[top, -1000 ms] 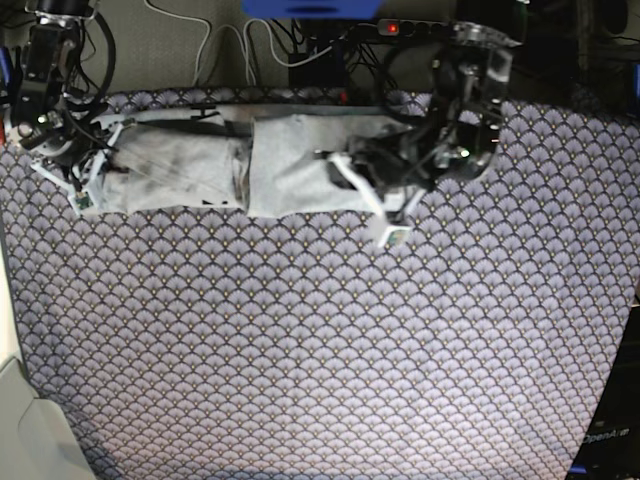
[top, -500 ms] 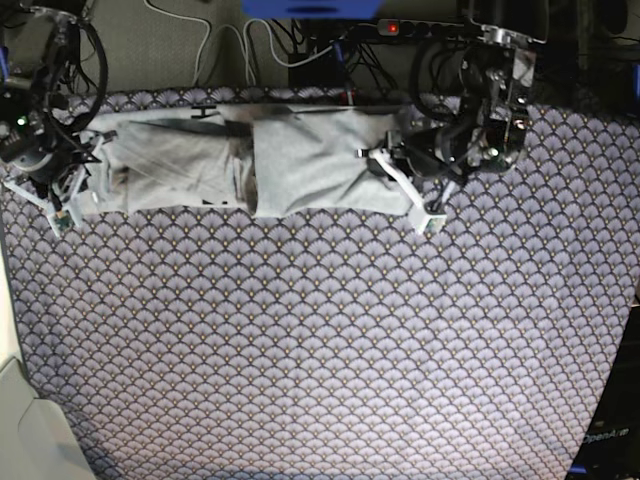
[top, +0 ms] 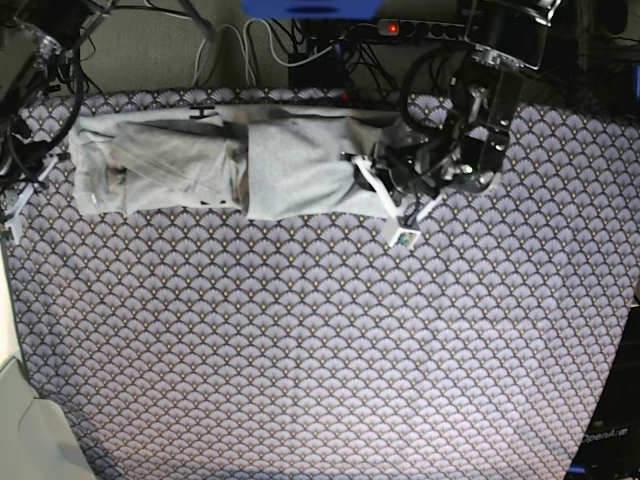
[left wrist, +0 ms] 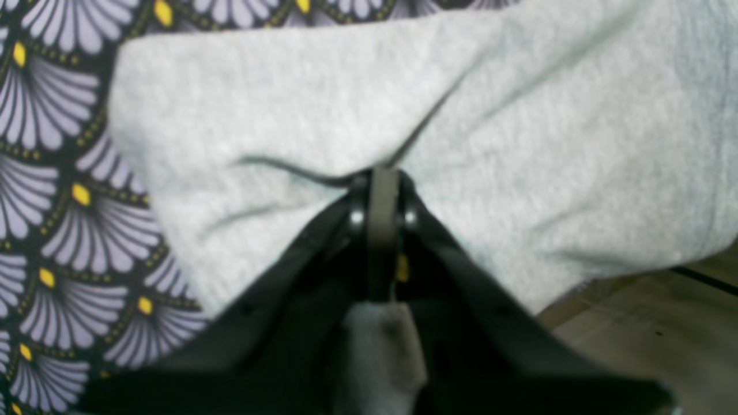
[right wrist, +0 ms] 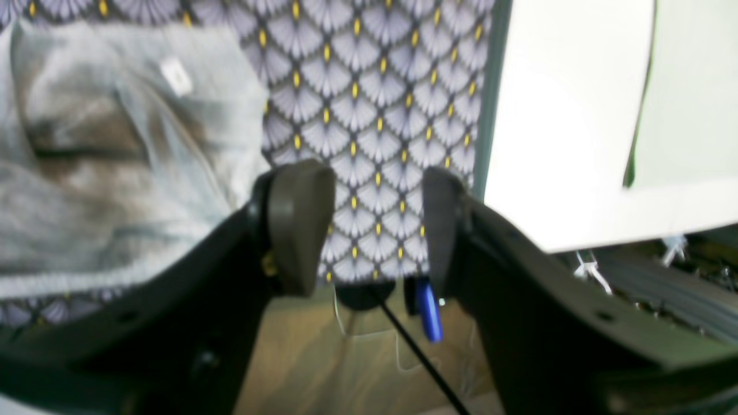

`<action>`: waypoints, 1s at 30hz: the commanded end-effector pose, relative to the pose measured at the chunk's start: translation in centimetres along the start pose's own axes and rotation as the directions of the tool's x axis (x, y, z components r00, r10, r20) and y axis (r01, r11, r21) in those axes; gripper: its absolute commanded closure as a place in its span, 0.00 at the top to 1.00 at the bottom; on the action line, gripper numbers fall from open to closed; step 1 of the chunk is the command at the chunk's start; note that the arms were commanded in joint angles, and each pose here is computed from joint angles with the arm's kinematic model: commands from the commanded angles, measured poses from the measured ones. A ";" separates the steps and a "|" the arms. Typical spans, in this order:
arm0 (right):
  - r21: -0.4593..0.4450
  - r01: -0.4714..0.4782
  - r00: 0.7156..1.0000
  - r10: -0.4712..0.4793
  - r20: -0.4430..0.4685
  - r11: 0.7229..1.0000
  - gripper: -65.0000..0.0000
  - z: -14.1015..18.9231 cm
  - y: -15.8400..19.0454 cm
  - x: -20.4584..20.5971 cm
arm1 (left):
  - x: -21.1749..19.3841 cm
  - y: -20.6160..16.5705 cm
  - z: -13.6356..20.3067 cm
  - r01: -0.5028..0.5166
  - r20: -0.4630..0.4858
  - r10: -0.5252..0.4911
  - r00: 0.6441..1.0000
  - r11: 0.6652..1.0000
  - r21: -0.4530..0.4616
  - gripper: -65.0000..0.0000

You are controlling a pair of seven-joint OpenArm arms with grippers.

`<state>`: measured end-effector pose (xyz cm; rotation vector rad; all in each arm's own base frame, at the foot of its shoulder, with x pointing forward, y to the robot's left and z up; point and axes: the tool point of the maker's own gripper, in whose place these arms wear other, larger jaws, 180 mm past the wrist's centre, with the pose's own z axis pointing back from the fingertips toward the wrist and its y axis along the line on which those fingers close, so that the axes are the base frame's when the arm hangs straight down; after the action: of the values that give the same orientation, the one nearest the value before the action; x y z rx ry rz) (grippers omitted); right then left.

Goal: Fold the T-shirt properly

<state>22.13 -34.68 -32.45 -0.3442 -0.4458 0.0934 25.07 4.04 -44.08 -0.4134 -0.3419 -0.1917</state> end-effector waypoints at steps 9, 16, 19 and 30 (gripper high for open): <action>0.111 0.047 0.997 -0.040 -0.069 0.993 0.47 -2.7 2.8 -1.8 | -1.5 -0.6 2.2 0.067 -0.039 -0.065 0.997 0.997 0.035 0.00; 0.144 0.068 0.995 -0.056 -0.085 0.987 0.47 -3.7 3.4 -1.7 | -1.7 -0.5 2.6 0.078 -0.048 -0.076 0.996 0.996 0.042 0.00; 0.142 0.067 0.995 -0.055 -0.083 0.988 0.47 -3.6 3.3 -1.7 | -1.5 -0.5 2.7 0.082 -0.044 -0.080 0.996 0.996 0.045 0.00; 0.257 0.106 0.994 -0.102 -0.029 0.961 0.55 -4.7 3.7 -0.5 | -0.5 -0.3 2.9 0.089 -0.024 -0.087 0.996 0.995 0.052 0.00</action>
<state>22.86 -32.01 -39.07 -0.0392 -0.3963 0.0342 23.22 4.75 -42.09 -0.3555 -0.3295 -0.2681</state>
